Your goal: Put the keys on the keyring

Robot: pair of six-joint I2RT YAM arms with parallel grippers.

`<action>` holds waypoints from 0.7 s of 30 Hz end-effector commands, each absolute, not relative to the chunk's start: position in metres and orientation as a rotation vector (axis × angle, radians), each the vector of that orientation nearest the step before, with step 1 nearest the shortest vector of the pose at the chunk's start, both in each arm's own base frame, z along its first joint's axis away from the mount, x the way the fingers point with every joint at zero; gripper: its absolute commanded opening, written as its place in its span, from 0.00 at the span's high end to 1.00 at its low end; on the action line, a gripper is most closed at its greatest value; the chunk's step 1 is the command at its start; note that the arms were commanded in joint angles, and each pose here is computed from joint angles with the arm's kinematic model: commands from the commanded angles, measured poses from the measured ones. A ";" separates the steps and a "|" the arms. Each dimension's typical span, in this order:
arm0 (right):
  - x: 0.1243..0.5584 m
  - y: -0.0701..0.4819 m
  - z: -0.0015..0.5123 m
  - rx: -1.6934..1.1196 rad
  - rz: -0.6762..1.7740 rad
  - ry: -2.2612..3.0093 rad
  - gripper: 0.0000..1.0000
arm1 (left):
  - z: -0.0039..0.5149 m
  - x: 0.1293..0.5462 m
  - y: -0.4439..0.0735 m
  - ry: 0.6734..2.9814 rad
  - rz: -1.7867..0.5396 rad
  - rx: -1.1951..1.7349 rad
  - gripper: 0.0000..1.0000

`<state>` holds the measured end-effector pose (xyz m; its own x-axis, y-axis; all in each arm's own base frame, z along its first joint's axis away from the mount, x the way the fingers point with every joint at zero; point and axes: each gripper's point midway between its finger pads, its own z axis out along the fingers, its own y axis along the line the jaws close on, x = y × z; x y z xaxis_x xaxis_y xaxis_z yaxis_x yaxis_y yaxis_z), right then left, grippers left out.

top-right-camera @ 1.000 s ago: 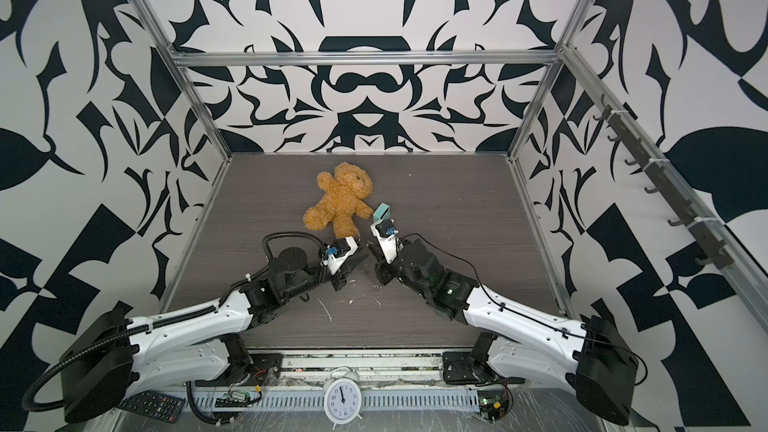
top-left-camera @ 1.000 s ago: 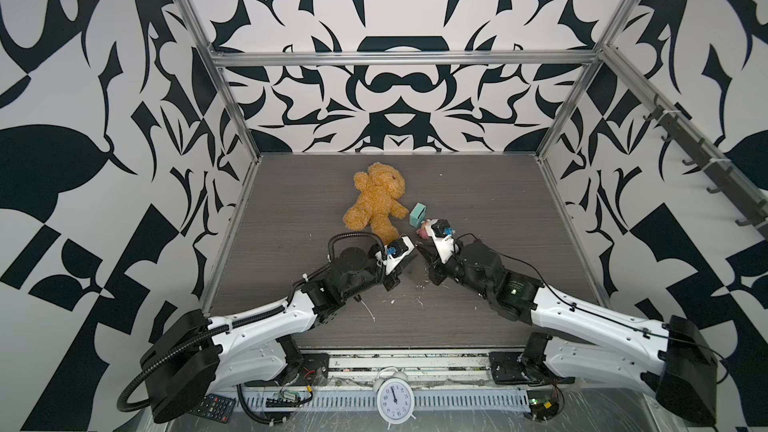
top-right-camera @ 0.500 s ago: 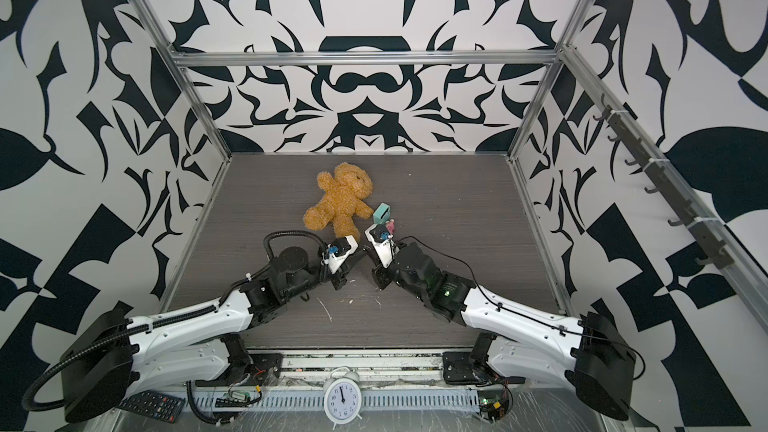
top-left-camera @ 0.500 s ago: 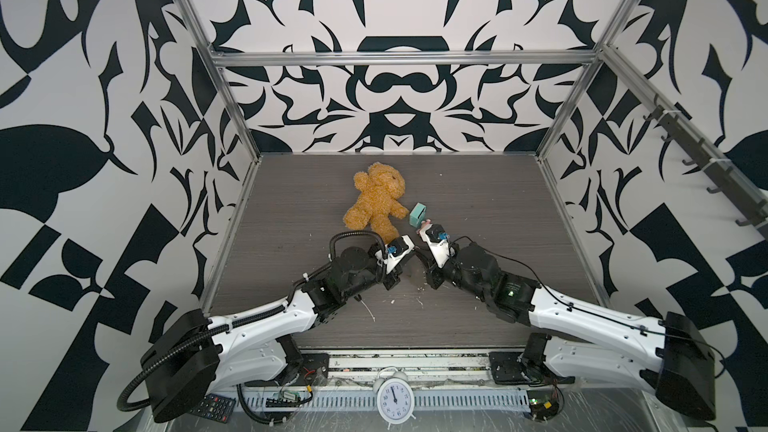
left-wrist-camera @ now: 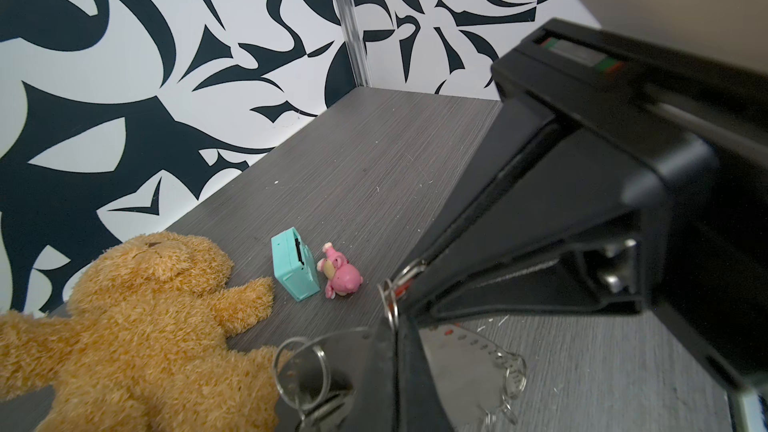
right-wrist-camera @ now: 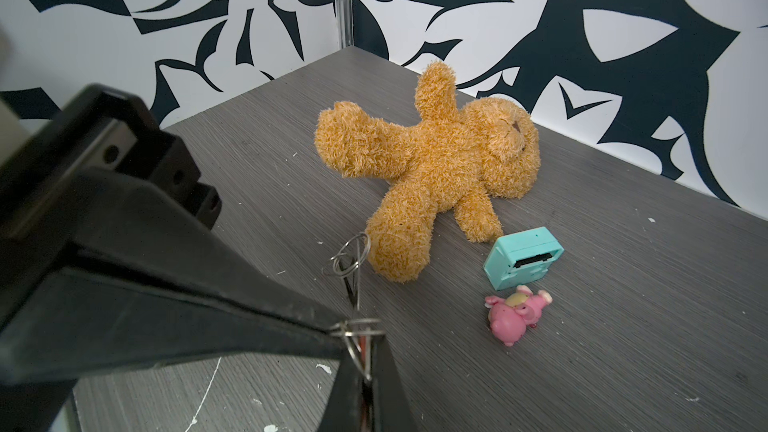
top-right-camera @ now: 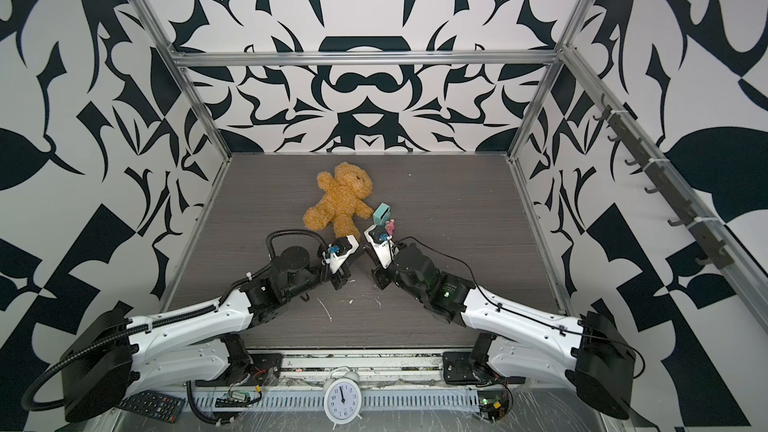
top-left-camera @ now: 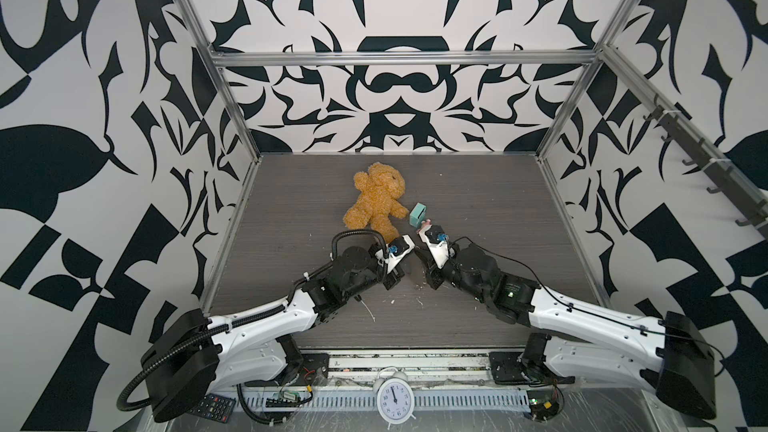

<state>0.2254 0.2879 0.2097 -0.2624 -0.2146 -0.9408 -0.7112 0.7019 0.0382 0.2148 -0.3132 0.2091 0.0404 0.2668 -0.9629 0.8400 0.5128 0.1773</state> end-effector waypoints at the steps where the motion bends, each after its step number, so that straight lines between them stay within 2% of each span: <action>1: 0.222 0.299 0.236 -0.716 0.629 1.723 1.00 | 0.223 0.219 -0.313 1.478 -0.569 0.968 1.00; 7: 0.225 0.295 0.236 -0.683 0.617 1.722 1.00 | 0.223 0.218 -0.313 1.473 -0.572 0.967 1.00; 21: 0.264 0.256 0.216 -0.419 0.594 1.858 1.00 | 0.224 0.215 -0.313 1.454 -0.584 0.968 1.00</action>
<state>0.2382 0.2798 0.2110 -0.3330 -0.1006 -0.9376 -0.6661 0.7288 0.1583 0.2168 -0.3132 0.2151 0.0569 0.2504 -0.9665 0.8325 0.5224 0.1844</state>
